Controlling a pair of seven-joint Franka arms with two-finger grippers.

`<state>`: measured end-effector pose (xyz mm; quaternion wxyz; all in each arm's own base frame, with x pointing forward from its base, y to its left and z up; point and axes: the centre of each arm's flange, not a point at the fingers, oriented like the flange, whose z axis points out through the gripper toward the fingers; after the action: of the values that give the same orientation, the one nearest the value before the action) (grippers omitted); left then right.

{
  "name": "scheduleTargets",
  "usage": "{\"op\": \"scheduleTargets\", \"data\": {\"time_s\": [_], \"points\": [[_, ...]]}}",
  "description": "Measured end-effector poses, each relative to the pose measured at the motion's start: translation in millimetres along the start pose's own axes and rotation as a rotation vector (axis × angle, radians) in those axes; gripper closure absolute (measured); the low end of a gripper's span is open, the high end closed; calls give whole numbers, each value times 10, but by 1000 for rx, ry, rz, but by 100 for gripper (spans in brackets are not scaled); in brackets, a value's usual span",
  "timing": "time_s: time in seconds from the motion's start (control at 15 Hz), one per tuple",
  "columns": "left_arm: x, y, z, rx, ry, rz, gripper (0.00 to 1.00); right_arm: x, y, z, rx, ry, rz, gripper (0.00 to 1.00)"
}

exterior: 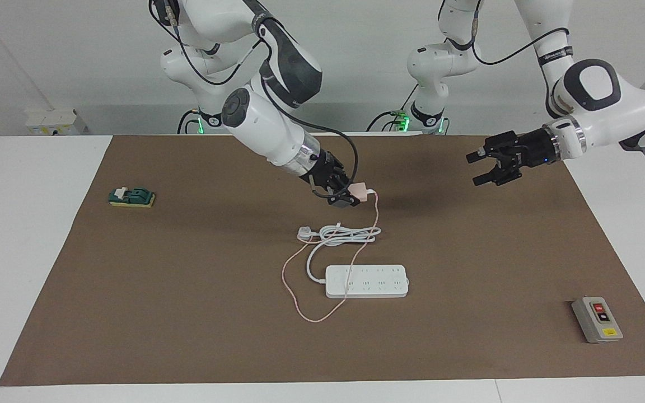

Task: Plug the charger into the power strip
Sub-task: 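Lift the charger with the right gripper while the left gripper reaches toward it, then grasp the pink charger with the left gripper from the right gripper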

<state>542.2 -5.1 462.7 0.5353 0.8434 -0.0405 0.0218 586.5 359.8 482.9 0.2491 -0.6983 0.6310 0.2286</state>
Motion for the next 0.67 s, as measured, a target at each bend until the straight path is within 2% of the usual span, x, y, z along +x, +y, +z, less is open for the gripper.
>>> {"op": "scheduleTargets", "data": {"time_s": [0.13,0.27,0.4,0.67], "points": [[-12,-200,253,-71,1,1,0,-84,43,206,8,3,13,51],[-40,-376,564,-192,24,-61,0,-129,74,384,14,8,27,51],[-87,-493,928,-285,14,-105,0,-138,87,495,19,11,43,51],[-93,-440,1279,-335,-6,-95,0,-196,136,637,20,14,57,51]]}}
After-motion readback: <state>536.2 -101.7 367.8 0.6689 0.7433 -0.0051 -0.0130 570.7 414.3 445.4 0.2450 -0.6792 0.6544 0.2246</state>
